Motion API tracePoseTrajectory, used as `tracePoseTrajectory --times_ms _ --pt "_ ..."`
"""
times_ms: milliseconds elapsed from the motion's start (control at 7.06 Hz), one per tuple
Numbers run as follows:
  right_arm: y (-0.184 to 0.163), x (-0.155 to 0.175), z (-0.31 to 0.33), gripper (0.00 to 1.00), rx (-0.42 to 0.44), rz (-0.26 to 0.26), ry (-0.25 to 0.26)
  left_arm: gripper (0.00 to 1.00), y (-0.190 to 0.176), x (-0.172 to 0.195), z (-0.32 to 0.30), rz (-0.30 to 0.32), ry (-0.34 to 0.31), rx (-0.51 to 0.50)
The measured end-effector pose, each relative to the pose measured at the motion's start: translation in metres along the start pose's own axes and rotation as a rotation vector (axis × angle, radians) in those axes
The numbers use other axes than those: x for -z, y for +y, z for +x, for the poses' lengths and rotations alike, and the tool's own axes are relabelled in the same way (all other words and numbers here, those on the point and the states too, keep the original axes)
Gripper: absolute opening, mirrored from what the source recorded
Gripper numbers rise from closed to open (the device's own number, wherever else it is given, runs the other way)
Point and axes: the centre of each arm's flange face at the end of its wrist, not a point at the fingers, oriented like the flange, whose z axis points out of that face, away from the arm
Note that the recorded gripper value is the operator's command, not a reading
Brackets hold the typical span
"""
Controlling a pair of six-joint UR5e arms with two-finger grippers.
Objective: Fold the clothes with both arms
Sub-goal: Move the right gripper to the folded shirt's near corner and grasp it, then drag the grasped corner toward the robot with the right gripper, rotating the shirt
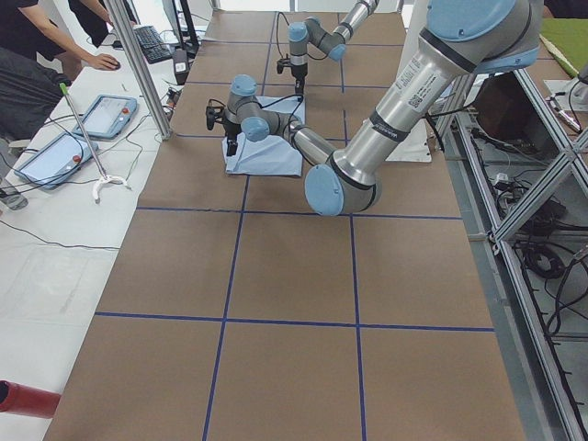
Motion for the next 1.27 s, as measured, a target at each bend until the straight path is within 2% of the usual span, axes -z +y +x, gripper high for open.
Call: tracePoseTrajectory --times_ms 283,567,850,1133,1275 --pt "0.013 0.012 0.004 0.0 0.015 -0.009 -0.019 1.0 0.0 0.0 0.0 0.0 0.001 0.0" --pt "0.069 0.02 0.011 0.0 0.07 -0.054 -0.035 1.0 0.0 0.0 -0.001 0.005 -0.001 0.0" --pt "0.149 0.015 0.012 0.0 0.163 -0.148 -0.034 1.0 -0.001 0.002 -0.002 0.013 -0.002 0.0" --pt "0.24 0.013 0.022 0.0 0.227 -0.274 -0.01 1.0 0.001 0.007 -0.002 0.018 0.007 -0.003" --pt "0.278 0.011 0.024 0.99 0.229 -0.331 0.01 1.0 0.003 0.011 -0.004 0.019 0.012 -0.004"
